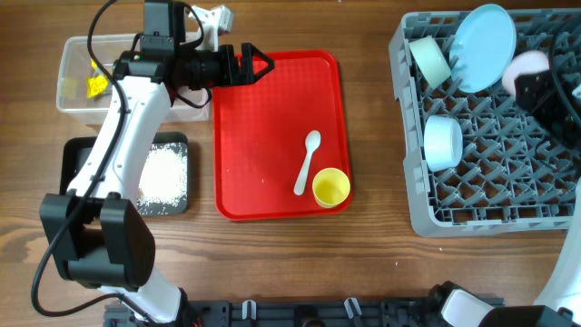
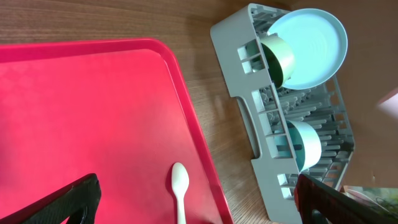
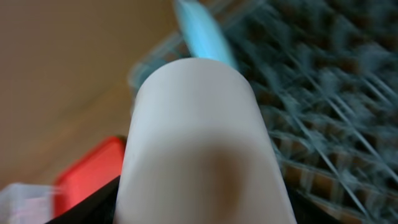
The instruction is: Sort waste into correct bins and load items into the dishwasher rack
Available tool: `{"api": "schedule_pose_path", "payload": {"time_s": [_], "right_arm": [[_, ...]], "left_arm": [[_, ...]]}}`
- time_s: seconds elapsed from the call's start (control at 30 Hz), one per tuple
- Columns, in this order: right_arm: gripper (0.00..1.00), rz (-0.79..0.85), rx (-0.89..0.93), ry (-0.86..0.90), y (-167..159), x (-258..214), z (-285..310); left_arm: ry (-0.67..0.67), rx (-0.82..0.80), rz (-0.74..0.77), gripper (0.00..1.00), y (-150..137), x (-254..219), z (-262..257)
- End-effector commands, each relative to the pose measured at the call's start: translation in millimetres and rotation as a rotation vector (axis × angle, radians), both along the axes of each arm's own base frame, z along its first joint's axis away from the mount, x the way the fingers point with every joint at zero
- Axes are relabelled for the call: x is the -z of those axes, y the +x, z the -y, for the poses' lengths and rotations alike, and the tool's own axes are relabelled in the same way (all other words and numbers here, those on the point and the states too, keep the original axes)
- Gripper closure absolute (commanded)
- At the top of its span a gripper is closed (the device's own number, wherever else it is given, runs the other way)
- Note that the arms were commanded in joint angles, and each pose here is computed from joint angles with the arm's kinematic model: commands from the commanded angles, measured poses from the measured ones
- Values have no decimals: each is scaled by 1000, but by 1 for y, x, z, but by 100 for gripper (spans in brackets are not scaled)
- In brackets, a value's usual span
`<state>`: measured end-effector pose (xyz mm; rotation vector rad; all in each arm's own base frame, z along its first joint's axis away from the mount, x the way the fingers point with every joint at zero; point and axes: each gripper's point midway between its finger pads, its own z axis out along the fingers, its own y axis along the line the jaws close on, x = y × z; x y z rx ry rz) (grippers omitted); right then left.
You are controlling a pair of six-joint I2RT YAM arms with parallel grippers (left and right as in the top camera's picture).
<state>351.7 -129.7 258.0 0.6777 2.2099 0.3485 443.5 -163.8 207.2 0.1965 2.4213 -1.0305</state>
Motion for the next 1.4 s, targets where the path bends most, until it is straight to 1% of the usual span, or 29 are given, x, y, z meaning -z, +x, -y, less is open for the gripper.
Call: {"api": "schedule_pose_path", "payload": {"time_s": [0.0, 0.17, 0.4, 0.5, 0.7, 0.9, 1.23, 1.37], "right_arm": [[49, -147, 142, -123, -20, 19, 31], [50, -219, 160, -112, -31, 33, 32], [50, -433, 159, -47, -52, 77, 27], [50, -475, 142, -29, -51, 90, 24], [50, -529, 75, -42, -37, 109, 6], [50, -655, 102, -43, -45, 137, 10], [49, -703, 109, -39, -46, 152, 13], [49, -678, 97, -27, -41, 151, 11]], "left_arm": [[10, 0, 0, 0, 2, 4, 0], [10, 0, 0, 0, 2, 4, 0], [22, -9, 6, 0, 4, 4, -1], [22, -9, 3, 0, 3, 5, -1], [22, -9, 2, 0, 3, 5, -1], [23, -9, 2, 0, 3, 5, -1], [22, -8, 2, 0, 3, 5, -1], [22, -9, 2, 0, 3, 5, -1]]}}
